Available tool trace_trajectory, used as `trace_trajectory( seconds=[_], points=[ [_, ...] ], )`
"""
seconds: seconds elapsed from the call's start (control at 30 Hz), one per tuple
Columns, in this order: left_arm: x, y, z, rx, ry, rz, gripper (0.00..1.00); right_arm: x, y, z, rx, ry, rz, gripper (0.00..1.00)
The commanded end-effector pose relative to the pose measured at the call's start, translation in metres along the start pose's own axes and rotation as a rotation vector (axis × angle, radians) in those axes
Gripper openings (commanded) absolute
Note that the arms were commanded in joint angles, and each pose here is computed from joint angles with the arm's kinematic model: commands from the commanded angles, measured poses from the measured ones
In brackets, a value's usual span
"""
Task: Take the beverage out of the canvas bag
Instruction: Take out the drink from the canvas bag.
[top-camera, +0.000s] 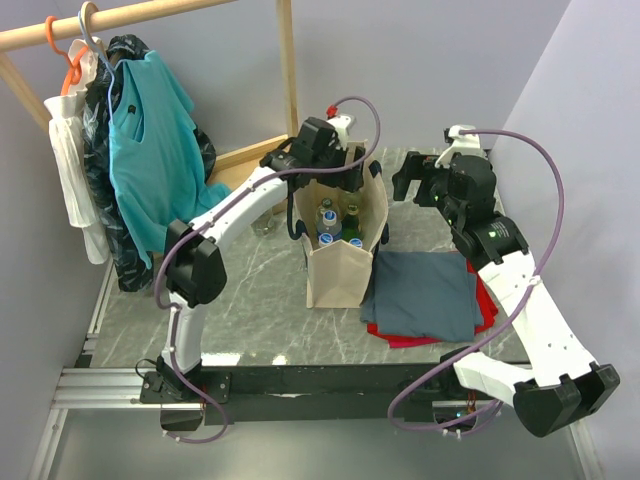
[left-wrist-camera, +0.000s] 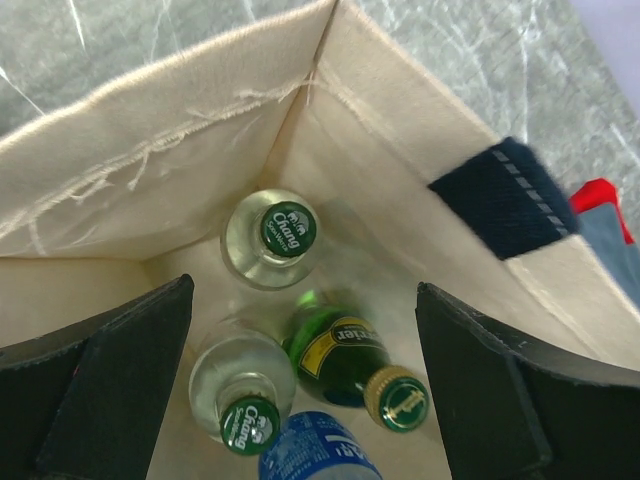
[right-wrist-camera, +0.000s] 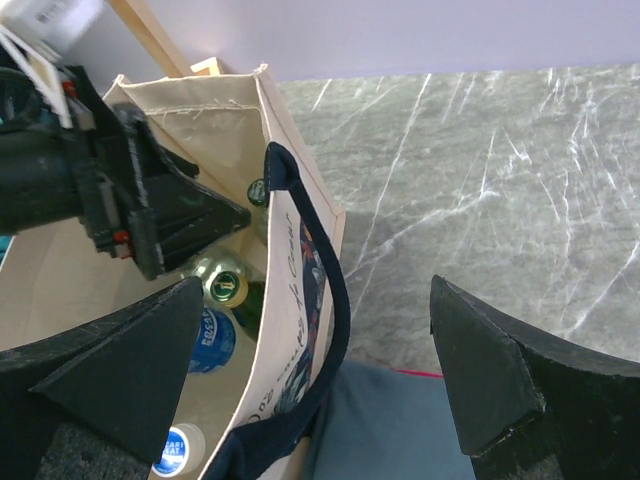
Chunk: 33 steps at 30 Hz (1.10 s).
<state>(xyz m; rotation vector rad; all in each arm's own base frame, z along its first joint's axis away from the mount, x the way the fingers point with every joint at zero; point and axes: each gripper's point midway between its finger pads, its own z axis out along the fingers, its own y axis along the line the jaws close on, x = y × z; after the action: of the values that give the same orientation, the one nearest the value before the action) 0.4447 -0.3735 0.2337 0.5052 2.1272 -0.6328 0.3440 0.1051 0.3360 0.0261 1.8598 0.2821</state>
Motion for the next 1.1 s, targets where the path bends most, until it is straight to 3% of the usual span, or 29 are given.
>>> trace_trajectory(
  seconds=[0.0, 0.73, 1.07],
  points=[
    [-0.015, -0.005, 0.005, 0.003, -0.045, 0.020, 0.99, -0.019, 0.002, -0.002, 0.002, -0.048, -0.009, 1.00],
    [0.006, 0.008, 0.054, -0.046, -0.064, -0.018, 0.97, -0.019, 0.001, 0.003, 0.010, -0.048, -0.018, 1.00],
    [0.001, 0.011, 0.057, -0.062, -0.104, -0.027, 0.93, -0.019, 0.001, 0.004, 0.013, -0.049, -0.019, 1.00]
  ],
)
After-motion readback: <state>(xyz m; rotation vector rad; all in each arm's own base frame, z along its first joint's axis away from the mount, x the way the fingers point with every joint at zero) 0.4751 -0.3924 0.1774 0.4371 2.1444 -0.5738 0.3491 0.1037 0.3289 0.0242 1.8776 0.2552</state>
